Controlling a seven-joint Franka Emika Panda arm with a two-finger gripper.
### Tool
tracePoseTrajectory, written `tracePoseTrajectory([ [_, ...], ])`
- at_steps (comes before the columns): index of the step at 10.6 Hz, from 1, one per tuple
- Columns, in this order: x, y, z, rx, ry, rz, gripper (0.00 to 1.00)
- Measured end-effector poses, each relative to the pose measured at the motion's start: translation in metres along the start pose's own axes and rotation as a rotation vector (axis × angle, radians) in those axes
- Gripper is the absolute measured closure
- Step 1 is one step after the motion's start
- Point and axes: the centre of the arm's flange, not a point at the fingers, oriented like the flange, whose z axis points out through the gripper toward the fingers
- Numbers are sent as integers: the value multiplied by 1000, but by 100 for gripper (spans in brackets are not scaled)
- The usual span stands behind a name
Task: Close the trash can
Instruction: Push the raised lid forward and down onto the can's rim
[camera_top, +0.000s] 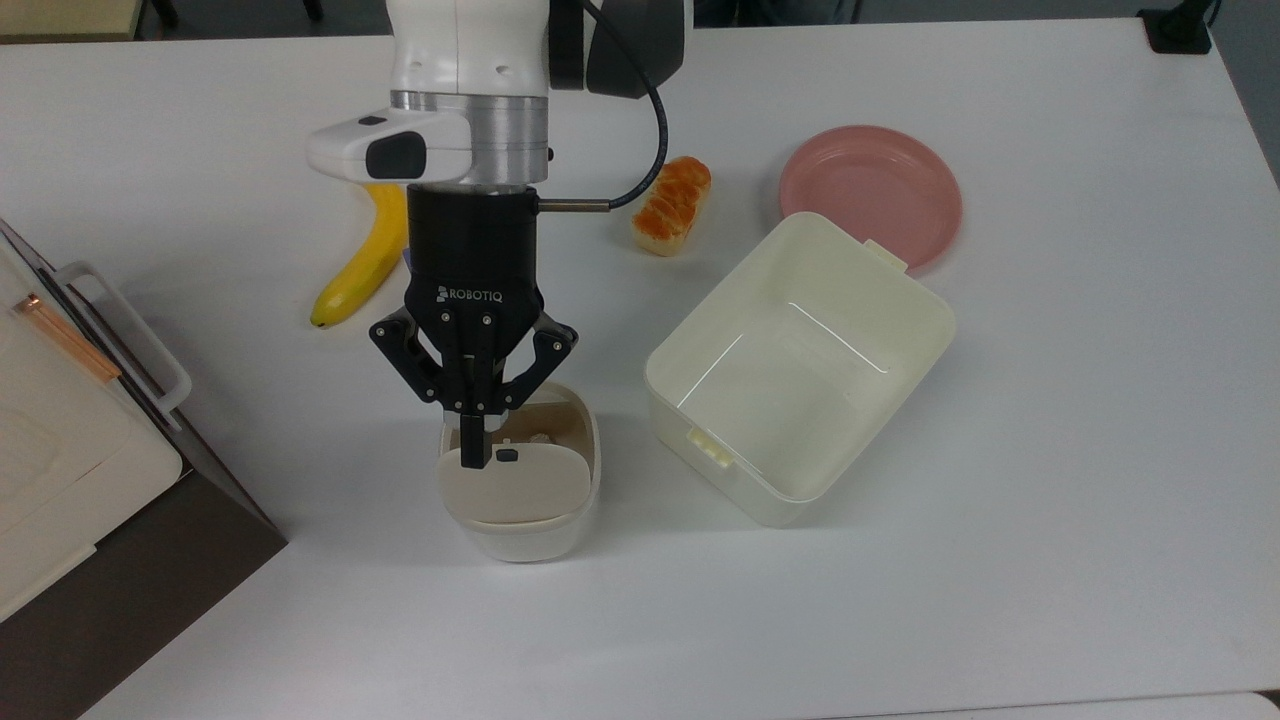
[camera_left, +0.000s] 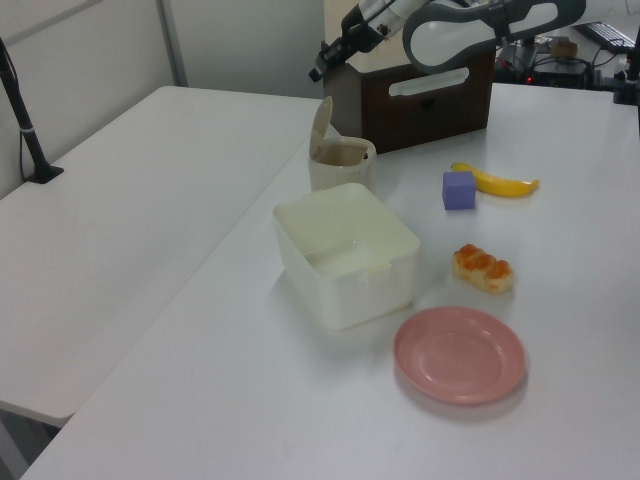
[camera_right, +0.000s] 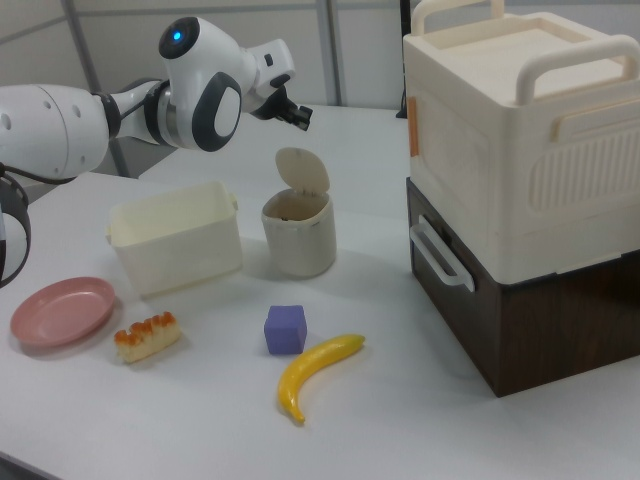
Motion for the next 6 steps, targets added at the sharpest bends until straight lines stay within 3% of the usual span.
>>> tracePoseTrajectory([
  [3,-14,-1,19,-3,-32,-4,99],
  [4,-21,-1,25,-11,-86,-5,99],
  [6,-40,-2,31,-30,-287,-31,99],
])
